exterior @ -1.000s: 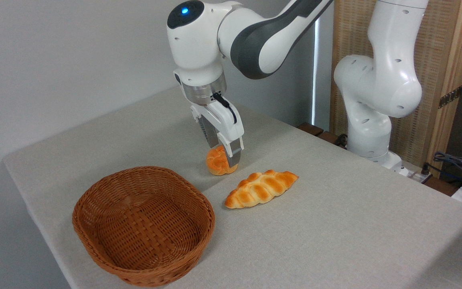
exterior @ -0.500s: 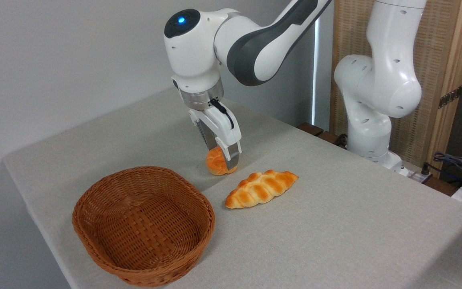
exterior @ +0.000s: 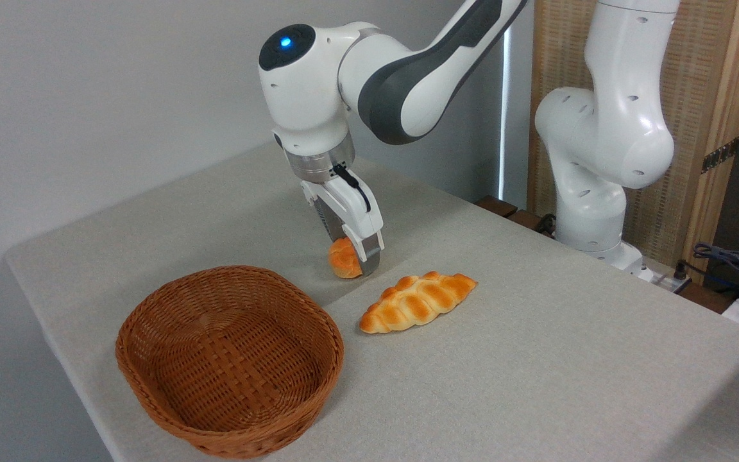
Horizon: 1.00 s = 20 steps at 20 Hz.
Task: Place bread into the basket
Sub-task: 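Close the gripper on the round orange bun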
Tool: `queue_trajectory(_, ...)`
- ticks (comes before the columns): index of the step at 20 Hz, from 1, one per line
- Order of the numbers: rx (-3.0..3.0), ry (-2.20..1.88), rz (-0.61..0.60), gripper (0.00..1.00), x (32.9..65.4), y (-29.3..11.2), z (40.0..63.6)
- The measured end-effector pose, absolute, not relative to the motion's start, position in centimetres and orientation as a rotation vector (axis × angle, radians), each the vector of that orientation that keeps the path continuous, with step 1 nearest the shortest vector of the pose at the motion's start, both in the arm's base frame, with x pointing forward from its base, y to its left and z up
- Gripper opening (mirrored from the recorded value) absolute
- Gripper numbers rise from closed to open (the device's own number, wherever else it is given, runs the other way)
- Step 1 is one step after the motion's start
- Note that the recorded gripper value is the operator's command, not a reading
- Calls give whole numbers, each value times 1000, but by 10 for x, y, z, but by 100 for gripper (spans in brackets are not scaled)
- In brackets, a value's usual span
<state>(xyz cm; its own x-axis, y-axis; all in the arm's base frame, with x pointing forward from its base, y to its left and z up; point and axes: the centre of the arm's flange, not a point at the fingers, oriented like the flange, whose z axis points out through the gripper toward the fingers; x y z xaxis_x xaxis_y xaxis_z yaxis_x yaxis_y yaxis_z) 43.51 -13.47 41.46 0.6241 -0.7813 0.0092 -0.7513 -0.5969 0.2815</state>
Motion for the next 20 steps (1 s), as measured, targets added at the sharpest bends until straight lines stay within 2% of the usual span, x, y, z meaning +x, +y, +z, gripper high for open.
queue_trajectory(2,2590,-1249,-169,66,435,-135,414)
queue_trajectory(6,2590,-1250,-169,49,435,-135,414)
queue_trajectory(10,2590,-1250,-169,44,435,-136,414)
queue_trajectory(20,2587,-1254,-170,44,435,-137,414)
